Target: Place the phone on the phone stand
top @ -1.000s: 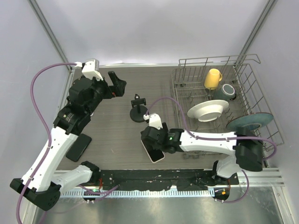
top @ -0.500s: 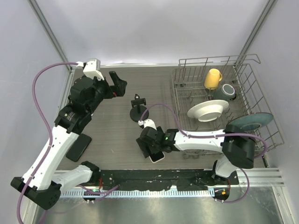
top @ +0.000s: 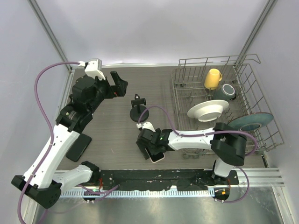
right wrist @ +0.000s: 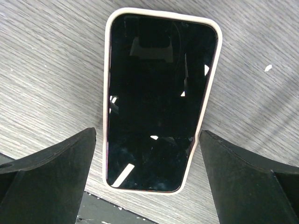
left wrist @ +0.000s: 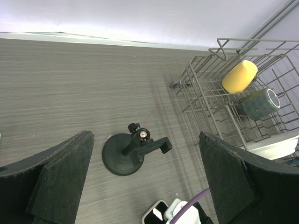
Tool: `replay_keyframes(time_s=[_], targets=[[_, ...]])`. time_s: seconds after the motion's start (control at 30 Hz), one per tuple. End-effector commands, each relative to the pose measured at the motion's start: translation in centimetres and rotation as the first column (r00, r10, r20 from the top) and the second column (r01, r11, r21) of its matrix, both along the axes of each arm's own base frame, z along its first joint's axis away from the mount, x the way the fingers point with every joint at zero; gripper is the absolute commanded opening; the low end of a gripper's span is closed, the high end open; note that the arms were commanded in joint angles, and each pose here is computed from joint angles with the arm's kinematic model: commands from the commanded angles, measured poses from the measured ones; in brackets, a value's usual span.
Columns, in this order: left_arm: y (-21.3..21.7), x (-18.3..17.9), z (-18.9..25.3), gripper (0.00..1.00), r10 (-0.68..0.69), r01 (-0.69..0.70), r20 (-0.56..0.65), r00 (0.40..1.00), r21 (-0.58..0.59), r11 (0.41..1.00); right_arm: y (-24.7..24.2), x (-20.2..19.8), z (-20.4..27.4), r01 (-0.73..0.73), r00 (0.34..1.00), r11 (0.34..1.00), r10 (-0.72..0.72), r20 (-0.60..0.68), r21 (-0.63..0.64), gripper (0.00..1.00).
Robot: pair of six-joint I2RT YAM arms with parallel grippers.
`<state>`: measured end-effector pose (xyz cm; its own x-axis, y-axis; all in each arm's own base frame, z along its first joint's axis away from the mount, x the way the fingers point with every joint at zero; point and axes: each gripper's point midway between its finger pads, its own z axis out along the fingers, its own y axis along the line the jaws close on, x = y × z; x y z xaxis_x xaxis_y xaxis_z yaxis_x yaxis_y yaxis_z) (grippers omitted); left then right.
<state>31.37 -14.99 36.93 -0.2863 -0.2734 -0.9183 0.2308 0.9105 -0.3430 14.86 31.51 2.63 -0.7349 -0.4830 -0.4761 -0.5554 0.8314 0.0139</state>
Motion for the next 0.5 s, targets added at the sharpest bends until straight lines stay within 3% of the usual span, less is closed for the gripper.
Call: replay_keyframes(time_s=[0.0,0.37,0.47], targets=[[-0.3,0.0,1.7,1.00,-0.017,0.018,0.048,0.999,-0.014,1.000,0.7,0.8,0.6,0.045,0.999,0.999,-0.045,0.024,0.003,0.98],[-0.4,-0.1,1.9,1.00,-0.021,0.022,0.052,0.998,-0.020,1.000,-0.1,1.0,-1.3,0.139,0.990,0.988,-0.139,0.009,-0.067,0.94],[-0.4,-0.1,1.9,1.00,-0.022,0.023,0.052,0.998,-0.020,1.000,-0.7,0.9,-1.8,0.159,0.987,0.981,-0.160,0.005,-0.110,0.81]])
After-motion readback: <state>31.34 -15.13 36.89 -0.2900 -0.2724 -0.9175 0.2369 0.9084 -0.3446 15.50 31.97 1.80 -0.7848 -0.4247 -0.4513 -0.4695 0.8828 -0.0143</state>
